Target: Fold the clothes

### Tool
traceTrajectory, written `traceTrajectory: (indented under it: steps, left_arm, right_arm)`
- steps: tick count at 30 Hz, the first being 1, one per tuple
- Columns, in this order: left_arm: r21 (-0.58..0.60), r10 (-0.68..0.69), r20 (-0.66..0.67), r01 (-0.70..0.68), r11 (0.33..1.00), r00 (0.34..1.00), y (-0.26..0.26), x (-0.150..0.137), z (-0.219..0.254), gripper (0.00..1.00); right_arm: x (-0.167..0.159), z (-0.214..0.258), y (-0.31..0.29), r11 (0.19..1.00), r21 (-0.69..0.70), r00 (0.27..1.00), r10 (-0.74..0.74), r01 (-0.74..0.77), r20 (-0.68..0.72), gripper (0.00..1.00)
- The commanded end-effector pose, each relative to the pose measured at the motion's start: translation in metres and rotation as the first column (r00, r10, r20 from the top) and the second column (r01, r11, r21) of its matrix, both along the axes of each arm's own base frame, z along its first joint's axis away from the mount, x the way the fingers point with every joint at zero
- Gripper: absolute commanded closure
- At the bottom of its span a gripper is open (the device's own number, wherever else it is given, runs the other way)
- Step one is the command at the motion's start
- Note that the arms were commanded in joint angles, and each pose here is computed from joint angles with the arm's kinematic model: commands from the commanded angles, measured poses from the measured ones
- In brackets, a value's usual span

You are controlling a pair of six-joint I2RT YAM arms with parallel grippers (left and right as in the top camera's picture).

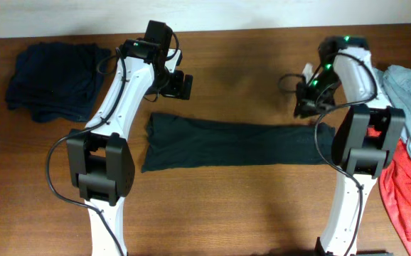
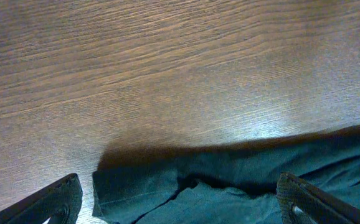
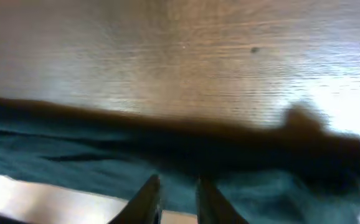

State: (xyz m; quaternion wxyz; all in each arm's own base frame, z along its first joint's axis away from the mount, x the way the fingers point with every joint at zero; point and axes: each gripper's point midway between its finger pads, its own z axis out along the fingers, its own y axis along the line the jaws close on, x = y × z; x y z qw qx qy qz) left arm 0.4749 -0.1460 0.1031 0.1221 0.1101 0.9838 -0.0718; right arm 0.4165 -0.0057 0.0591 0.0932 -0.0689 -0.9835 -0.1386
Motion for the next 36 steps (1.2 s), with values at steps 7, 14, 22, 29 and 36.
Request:
traceTrajectory:
  steps: [7,14,22,29,36]
  left_arm:
    - [-0.006,0.001,0.009,-0.001,1.0,1.0,0.001,0.0,0.005,0.01]
    - [-0.006,0.001,0.009,-0.001,1.0,1.0,0.001,0.0,0.005,0.01]
    - [-0.006,0.001,0.009,-0.001,1.0,1.0,0.001,0.0,0.005,0.01]
    - [-0.006,0.001,0.009,-0.001,1.0,1.0,0.001,0.0,0.005,0.01]
    - [-0.006,0.001,0.009,-0.001,1.0,1.0,0.001,0.0,0.005,0.01]
  right_arm:
    - [0.001,0.03,-0.061,0.929,-0.361,0.996,-0.084,0.085,0.019,0.64]
    - [-0.001,0.019,-0.07,0.919,-0.393,1.0,0.022,-0.023,-0.006,0.64]
    - [-0.002,-0.001,-0.079,0.914,-0.405,1.0,0.012,-0.016,-0.012,0.64]
    - [-0.019,-0.015,-0.089,0.913,-0.407,0.996,-0.066,0.036,-0.06,0.64]
    - [-0.026,-0.024,-0.092,0.916,-0.4,0.993,-0.081,0.041,-0.084,0.65]
